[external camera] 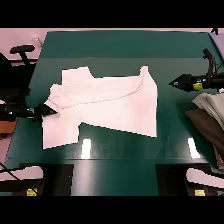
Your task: Fold the shirts.
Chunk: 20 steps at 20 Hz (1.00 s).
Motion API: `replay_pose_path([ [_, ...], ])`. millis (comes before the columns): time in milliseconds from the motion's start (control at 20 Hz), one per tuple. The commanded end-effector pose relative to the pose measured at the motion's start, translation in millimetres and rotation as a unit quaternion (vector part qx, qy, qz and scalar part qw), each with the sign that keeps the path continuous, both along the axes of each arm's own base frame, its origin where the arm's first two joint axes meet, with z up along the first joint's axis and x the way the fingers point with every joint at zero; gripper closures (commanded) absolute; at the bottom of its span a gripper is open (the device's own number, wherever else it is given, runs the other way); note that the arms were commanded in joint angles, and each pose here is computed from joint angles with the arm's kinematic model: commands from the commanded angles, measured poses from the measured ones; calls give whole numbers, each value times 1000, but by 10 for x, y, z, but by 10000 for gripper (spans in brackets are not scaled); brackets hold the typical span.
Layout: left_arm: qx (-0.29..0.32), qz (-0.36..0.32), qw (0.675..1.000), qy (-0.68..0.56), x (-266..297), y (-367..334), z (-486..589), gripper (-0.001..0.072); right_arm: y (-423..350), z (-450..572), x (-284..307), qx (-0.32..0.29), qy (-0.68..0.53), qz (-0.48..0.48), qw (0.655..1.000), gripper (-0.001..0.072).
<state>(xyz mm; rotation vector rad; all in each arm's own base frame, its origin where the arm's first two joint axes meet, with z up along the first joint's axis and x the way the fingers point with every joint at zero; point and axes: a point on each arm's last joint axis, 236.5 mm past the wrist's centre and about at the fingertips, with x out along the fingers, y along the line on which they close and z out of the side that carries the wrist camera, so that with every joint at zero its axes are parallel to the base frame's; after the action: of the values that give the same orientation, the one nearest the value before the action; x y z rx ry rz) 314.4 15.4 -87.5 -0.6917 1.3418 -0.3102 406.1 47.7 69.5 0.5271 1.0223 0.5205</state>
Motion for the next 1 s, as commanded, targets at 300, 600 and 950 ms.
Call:
replay_pose_path([
  [300,7,-66,996,52,-329,-99,-29,108,38,-18,-133,9,24,16,1000,254],
  [600,26,-75,996,42,-323,-41,-37,685,152,-414,-450,40,102,12,994,254],
  [950,13,-79,997,17,-249,-100,25,685,375,-1048,-1211,81,244,18,966,217],
])
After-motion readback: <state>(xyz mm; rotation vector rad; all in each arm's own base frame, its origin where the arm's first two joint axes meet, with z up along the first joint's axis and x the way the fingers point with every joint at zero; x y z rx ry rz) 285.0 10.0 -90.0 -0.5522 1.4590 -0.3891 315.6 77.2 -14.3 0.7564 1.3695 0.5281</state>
